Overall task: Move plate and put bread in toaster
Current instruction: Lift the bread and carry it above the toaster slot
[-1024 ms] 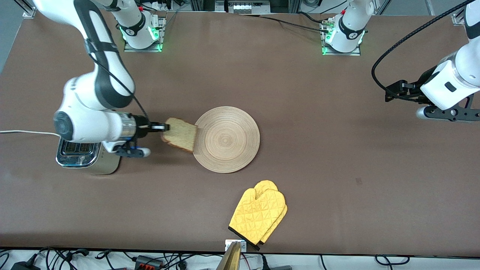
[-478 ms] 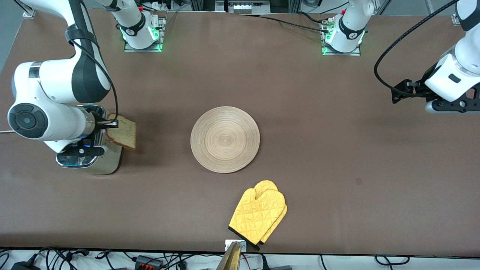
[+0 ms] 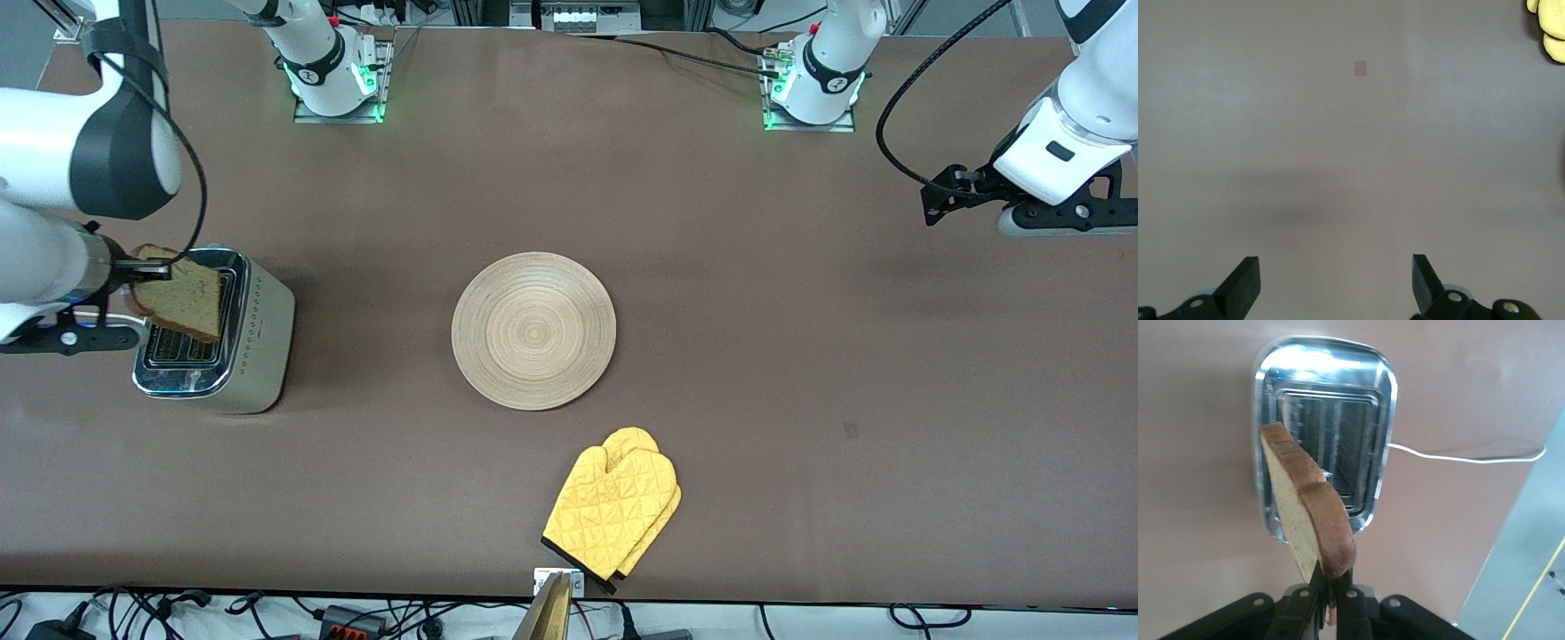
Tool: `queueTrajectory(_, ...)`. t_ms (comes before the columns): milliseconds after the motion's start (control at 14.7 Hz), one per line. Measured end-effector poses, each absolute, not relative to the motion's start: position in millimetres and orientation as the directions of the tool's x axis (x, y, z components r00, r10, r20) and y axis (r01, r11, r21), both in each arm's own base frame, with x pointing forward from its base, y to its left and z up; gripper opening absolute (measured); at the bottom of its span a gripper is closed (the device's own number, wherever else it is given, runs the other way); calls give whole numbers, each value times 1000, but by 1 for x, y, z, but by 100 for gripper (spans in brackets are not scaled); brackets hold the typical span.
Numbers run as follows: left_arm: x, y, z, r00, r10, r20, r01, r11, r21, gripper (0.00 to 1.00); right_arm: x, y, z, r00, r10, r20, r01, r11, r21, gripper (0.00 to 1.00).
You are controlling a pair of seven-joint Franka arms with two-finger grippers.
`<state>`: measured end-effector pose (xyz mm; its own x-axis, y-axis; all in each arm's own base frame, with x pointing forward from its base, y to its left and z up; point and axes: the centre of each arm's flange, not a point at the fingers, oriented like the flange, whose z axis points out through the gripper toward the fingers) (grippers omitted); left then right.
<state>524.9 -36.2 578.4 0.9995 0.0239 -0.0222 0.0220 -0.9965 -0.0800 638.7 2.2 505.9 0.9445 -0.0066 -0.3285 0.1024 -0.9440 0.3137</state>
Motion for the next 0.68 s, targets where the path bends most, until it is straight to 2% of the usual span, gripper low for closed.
queueTrajectory(341, 525, -35, 578, 999, 27, -25, 25, -997, -79, 100, 648, -23, 467, 923, -67, -379, 72, -937, 342, 9)
queueTrajectory(683, 522, -35, 576, 998, 46, -53, 46, -999, -12, 100, 653, -16, 465, 934, -91, -345, 33, -941, 338, 9)
